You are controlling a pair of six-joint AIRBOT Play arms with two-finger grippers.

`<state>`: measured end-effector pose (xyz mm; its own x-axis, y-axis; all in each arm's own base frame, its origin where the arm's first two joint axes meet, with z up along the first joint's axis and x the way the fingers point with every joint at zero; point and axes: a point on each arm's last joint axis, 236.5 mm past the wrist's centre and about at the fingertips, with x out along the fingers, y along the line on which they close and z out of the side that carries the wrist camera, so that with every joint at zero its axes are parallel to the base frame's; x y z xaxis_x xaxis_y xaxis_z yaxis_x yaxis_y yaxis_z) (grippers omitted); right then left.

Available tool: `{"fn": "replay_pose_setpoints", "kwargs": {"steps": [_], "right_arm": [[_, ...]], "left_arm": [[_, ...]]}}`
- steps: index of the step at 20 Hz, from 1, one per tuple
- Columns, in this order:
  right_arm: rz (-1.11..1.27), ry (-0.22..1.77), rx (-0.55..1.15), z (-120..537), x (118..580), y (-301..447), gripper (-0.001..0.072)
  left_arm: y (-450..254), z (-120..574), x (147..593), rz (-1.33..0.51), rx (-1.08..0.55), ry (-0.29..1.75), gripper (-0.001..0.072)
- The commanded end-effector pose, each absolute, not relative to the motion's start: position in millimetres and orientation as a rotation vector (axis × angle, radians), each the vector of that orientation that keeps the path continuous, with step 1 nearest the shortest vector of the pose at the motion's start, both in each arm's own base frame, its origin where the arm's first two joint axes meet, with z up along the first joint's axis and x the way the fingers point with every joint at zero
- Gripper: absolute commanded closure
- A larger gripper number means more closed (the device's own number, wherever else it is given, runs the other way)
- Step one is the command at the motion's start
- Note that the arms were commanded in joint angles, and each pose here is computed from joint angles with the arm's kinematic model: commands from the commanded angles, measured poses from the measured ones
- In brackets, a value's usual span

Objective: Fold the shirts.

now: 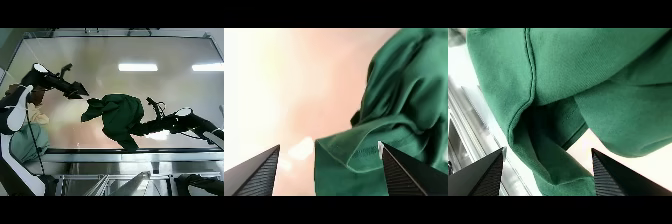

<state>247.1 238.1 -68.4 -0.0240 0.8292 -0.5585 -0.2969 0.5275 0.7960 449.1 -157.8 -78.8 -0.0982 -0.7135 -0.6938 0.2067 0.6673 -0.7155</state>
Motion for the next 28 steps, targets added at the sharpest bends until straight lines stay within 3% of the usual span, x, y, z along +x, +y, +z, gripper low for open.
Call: {"fn": "replay_pose_setpoints", "kwargs": {"steps": [1, 3, 4, 6, 12, 13, 15, 16, 21, 24, 26, 28], "right_arm": [[0.966, 1.299, 0.525, -69, 247, 238, 0.0110], [0.969, 1.300, 0.529, -68, 247, 239, 0.0110], [0.974, 1.300, 0.536, -67, 246, 240, 0.0110], [0.974, 1.294, 0.550, -64, 248, 241, 0.0113], [1.019, 1.257, 0.559, -60, 245, 267, 0.0117], [1.020, 1.272, 0.555, -64, 242, 272, 0.0177], [1.049, 1.291, 0.610, -62, 234, 286, 0.0624], [1.084, 1.259, 0.650, -51, 236, 292, 0.0697], [1.172, 1.097, 0.687, 35, 262, 252, 0.0698], [0.765, 1.157, 0.453, 55, 299, 134, 0.0698], [0.484, 0.967, 0.346, 124, 332, 55, 0.0698], [0.415, 0.611, 0.277, 245, 345, 29, 0.0698]], "left_arm": [[-187, -100, 414, -0.940, -0.383, 1.601, 0.0012], [-204, -104, 399, -1.008, -0.338, 1.631, 0.0014], [-210, -105, 397, -1.017, -0.326, 1.633, 0.0157], [-215, -107, 399, -1.019, -0.311, 1.614, 0.0712], [-212, -99, 409, -0.998, -0.404, 1.590, 0.0688], [-212, -95, 413, -1.001, -0.437, 1.574, 0.0688], [-213, -88, 418, -1.011, -0.482, 1.551, 0.0688], [-212, -83, 419, -1.021, -0.512, 1.541, 0.0688], [-200, 5, 425, -1.161, -0.637, 1.384, 0.0689], [-179, 130, 426, -1.261, -0.689, 1.092, 0.0690], [-169, 216, 414, -1.305, -0.685, 0.868, 0.0690], [-166, 289, 392, -1.290, -0.618, 0.674, 0.0689]]}}
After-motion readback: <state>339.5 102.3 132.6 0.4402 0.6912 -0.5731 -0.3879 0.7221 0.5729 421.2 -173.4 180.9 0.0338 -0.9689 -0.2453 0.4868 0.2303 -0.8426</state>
